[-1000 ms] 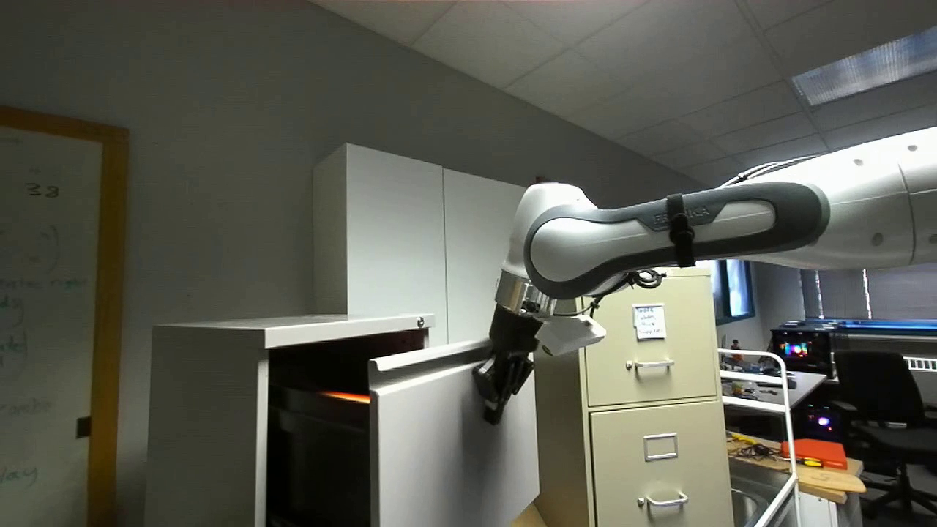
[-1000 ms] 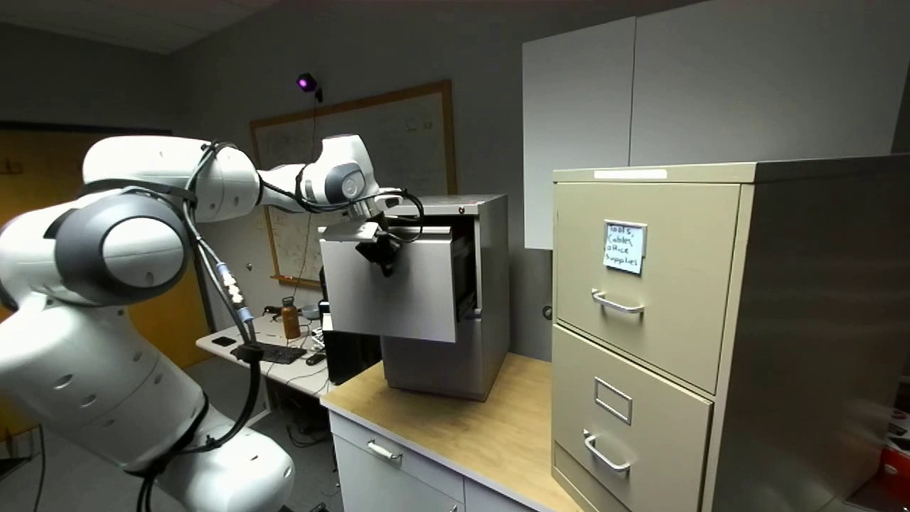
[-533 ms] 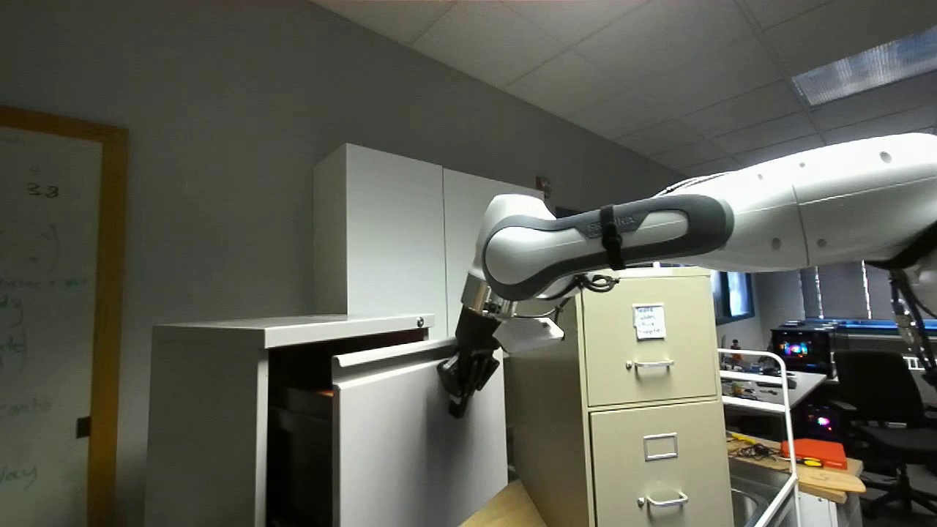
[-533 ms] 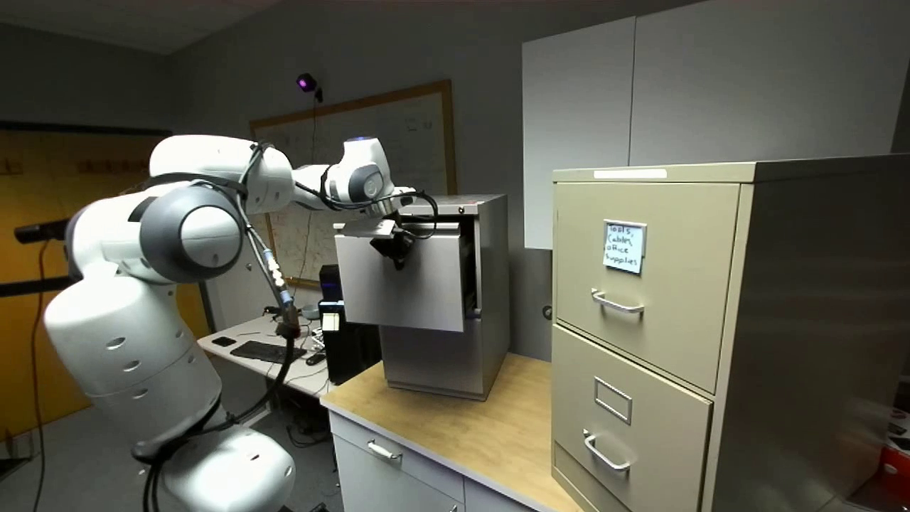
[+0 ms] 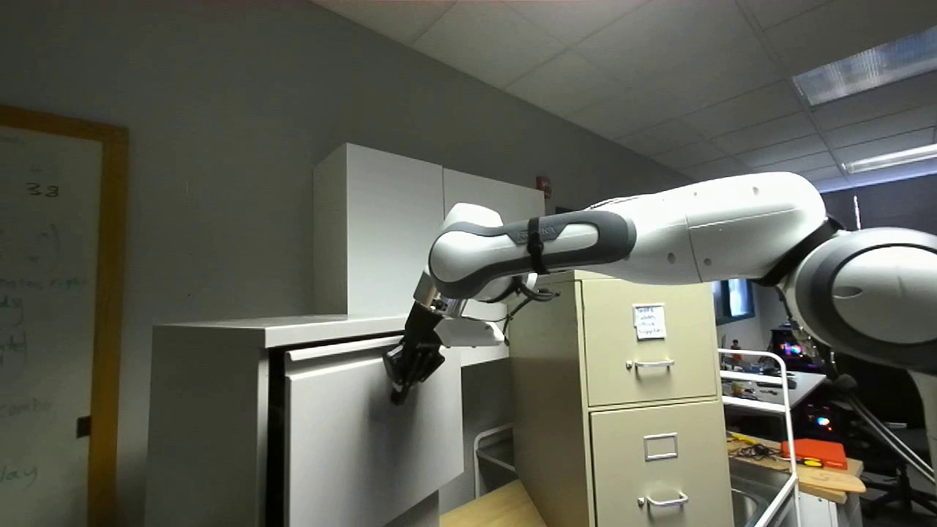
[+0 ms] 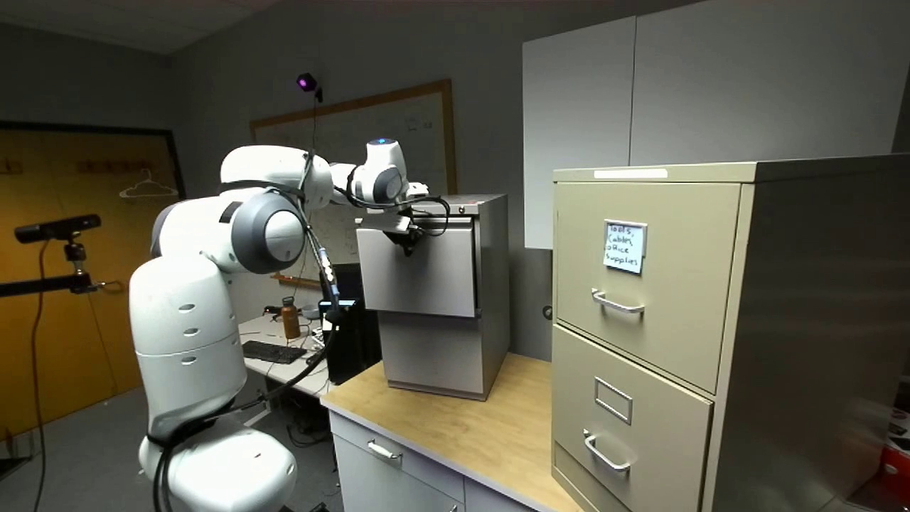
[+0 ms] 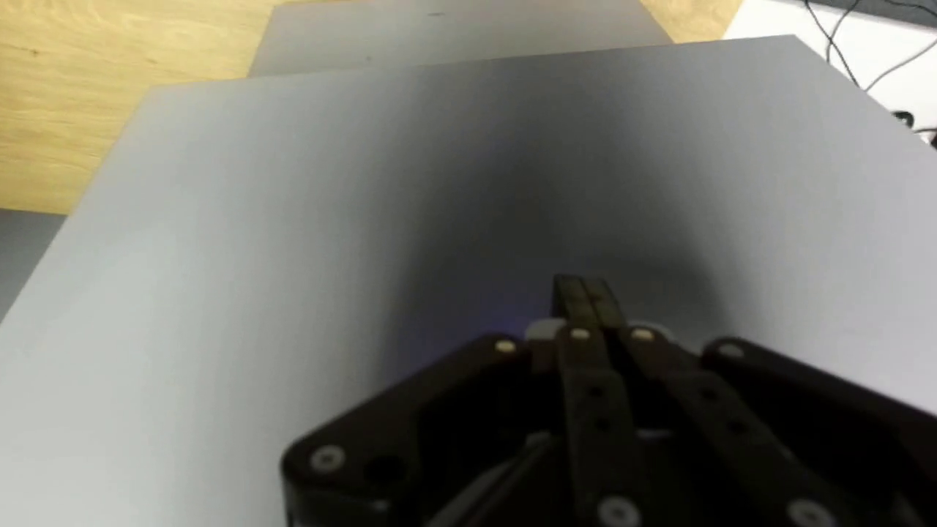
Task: Close the top drawer of the left cabinet
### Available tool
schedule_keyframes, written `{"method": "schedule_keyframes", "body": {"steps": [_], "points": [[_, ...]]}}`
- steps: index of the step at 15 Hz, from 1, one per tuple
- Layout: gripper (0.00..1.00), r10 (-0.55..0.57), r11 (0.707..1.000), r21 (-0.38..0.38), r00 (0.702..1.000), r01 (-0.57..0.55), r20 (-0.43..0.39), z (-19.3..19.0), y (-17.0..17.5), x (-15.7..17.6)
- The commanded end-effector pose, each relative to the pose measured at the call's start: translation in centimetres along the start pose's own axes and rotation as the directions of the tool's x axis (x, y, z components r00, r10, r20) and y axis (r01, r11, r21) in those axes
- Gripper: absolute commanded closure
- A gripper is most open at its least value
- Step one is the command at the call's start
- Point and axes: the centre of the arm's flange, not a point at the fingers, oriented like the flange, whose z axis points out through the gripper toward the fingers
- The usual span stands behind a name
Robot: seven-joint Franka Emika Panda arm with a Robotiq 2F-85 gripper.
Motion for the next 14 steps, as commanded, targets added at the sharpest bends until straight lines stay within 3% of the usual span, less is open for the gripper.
{"method": "schedule_keyframes", "body": {"steps": [1, 14], "points": [[1.0, 0.018, 0.997, 0.079, 0.999, -0.014, -0.042, 1.0, -1.8, 4.6], [1.0, -0.021, 0.995, 0.1, 0.997, 0.029, -0.072, 4.0, -4.5, 7.7]]}}
